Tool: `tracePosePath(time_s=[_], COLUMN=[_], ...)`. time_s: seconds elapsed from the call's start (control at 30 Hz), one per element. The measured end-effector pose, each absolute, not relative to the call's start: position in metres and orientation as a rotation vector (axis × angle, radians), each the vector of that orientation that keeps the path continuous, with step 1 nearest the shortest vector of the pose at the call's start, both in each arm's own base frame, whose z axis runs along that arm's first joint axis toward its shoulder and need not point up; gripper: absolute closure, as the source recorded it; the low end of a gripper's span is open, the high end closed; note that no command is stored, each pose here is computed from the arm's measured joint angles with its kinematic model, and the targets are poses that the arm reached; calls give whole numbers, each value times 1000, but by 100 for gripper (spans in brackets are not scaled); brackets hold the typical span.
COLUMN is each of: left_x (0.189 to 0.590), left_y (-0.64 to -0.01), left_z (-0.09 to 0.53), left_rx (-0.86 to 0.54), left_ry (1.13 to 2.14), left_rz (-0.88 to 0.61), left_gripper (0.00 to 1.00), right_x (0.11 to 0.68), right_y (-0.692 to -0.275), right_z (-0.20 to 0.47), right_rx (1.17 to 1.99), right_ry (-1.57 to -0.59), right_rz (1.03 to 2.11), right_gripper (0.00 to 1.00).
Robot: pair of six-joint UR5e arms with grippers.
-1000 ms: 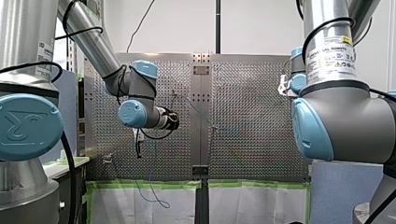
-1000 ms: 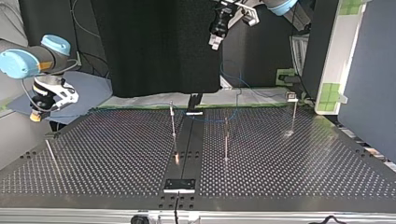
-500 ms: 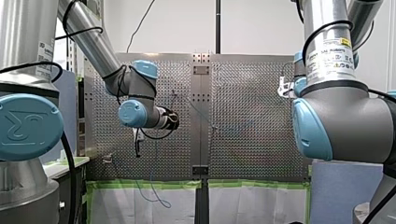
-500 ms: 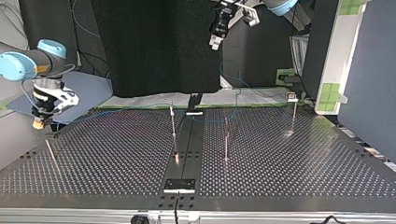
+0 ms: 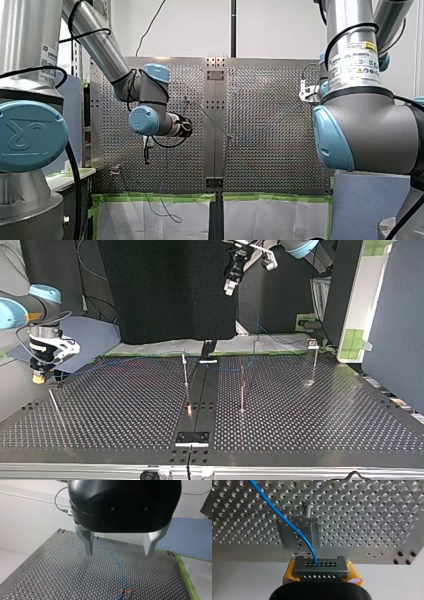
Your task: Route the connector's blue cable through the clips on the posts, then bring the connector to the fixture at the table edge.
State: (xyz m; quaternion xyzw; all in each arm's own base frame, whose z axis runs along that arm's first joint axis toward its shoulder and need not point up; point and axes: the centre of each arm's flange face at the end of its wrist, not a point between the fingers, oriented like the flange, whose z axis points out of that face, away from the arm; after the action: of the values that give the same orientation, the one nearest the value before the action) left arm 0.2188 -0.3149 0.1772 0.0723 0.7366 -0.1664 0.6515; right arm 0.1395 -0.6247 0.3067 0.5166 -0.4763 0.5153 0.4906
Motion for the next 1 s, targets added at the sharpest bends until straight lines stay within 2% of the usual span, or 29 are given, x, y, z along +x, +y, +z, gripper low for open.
tracePosePath(time_s=[0.37,0.77,1.0], left_x=[220,219,219], left_y=[-315,-315,-315], left_z=[178,178,178], left_rx=[172,178,180], left_ry=[1671,1671,1672], left_rz=[-370,-365,-362], left_gripper=[0,0,0], right_x=[133,131,122], right_y=[-633,-640,-644], right_z=[282,288,291], right_rx=[1361,1404,1401], right_ry=[-1141,-1091,-1094], right_rz=[1246,1324,1332], right_gripper=[100,100,100])
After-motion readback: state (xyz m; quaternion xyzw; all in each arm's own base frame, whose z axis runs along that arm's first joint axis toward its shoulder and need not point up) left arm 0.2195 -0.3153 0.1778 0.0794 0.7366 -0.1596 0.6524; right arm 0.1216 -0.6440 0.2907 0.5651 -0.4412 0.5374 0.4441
